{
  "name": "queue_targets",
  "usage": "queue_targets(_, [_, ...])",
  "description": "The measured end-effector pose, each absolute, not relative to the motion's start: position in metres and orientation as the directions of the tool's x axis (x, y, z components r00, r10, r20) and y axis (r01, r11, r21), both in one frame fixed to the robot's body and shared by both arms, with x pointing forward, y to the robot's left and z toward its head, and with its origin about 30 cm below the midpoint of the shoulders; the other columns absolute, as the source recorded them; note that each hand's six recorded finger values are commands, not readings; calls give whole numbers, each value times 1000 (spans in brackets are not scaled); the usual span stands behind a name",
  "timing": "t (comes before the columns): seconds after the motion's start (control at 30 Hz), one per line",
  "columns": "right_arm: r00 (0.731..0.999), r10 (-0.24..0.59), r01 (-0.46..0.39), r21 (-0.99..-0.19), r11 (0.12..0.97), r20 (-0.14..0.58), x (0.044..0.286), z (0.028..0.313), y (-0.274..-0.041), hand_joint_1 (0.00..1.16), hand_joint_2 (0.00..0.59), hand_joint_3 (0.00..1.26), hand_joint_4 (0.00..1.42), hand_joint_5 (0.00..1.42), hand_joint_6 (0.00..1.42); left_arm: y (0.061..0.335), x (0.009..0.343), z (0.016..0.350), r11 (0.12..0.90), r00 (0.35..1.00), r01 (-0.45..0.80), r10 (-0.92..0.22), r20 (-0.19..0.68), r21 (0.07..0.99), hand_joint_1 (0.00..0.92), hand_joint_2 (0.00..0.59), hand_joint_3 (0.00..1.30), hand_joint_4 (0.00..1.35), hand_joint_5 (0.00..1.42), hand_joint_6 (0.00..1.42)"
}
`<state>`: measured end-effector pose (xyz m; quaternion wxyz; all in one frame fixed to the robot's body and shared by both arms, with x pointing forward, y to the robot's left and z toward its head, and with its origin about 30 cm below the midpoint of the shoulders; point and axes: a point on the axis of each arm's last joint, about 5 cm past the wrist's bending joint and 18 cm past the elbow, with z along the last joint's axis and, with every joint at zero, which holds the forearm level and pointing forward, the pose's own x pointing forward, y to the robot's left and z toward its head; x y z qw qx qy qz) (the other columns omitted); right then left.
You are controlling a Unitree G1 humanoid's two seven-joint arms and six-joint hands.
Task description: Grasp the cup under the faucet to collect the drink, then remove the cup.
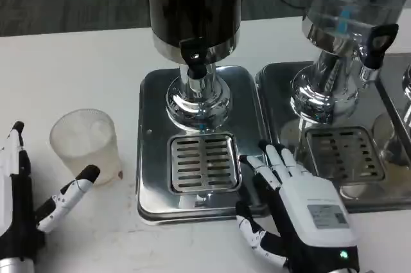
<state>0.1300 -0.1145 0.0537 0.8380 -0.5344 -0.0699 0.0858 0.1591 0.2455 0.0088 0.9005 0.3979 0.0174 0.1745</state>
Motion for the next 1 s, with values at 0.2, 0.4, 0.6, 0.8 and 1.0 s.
queue_targets(0.2, [974,223,-71,-908,414,26,129,53,-114,450,462,172,0,4,131,244,162,8,626,938,-310,324,122,716,170,25,0,0,159,27])
queue_targets(0.4, [974,227,-73,-907,414,25,129,53,-113,446,459,174,0,4,136,240,169,10,639,947,-297,290,136,709,166,22,0,0,179,26])
queue_targets(0.6, [974,226,-74,-906,416,24,129,53,-113,441,455,175,0,4,142,241,167,8,636,948,-286,295,117,717,165,20,0,0,184,16])
queue_targets(0.8, [974,223,-73,-904,420,25,128,53,-112,432,450,175,0,4,156,241,169,7,621,947,-277,308,97,733,165,16,0,0,187,14])
queue_targets(1.0, [976,214,-61,-897,437,38,128,53,-108,429,449,179,0,4,161,239,176,8,623,951,-266,295,94,736,165,15,0,0,191,19])
